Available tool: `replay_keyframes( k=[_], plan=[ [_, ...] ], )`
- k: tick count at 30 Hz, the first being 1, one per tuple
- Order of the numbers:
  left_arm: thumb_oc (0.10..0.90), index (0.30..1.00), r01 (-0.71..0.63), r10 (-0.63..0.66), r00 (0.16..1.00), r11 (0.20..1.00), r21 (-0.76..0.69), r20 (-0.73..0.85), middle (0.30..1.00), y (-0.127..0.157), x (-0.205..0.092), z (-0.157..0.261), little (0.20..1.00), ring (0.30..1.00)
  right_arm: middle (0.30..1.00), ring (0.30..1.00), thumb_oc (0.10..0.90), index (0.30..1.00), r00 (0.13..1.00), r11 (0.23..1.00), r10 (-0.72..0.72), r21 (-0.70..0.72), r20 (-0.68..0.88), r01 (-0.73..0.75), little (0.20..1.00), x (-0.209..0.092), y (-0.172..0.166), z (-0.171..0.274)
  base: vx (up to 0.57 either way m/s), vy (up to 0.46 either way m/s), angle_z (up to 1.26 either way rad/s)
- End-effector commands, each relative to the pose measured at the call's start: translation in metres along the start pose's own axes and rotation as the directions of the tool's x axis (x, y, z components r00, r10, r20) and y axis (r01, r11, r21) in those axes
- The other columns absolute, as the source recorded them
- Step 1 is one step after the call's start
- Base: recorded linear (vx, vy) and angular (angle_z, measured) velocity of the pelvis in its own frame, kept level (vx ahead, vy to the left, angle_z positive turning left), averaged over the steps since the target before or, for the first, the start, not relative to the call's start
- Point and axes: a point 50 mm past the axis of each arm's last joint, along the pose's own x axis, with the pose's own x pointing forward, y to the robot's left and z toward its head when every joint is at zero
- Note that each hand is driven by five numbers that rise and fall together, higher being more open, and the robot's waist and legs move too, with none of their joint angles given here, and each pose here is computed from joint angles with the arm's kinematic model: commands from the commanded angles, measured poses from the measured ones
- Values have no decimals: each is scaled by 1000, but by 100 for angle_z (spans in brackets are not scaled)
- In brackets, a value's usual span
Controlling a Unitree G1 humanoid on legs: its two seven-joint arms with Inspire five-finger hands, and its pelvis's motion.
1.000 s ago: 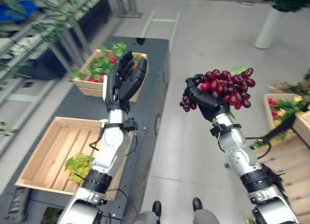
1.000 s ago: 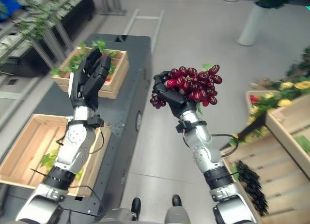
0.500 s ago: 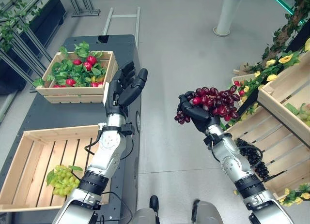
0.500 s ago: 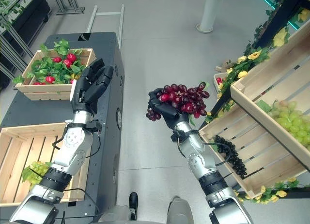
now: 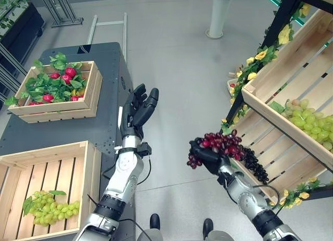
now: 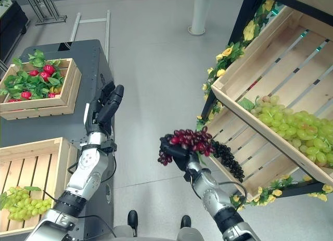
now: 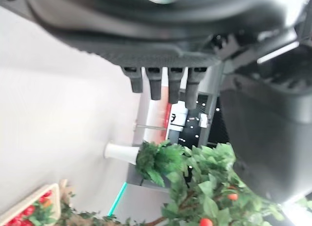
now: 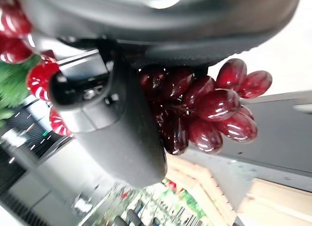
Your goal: Pick up the fruits from the basket on one side to the basket on the other side
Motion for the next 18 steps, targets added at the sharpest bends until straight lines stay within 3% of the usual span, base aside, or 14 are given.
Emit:
replay_keyframes(
  k=[1, 11, 18],
  plan=[
    [800, 900, 21, -21, 1000, 1000, 8, 11, 900, -1, -4, -10, 900, 900, 300, 300, 400, 300, 979, 983, 135, 103, 155, -152, 300, 11, 30, 13, 49, 9, -2],
    [800, 900, 6, -3, 991, 1000, 21, -135, 900, 8, -33, -44, 900, 900, 300, 300, 400, 300, 978, 987, -23, 160, 206, -10, 300, -4, 6, 7, 14, 40, -7],
    [800, 900, -26, 32, 998, 995, 96, -61, 900, 18, -21, -34, 900, 900, 300, 300, 400, 300, 931, 992, 48, 88, 363, -86, 300, 11, 18, 52, -247, -36, -57]
  ],
)
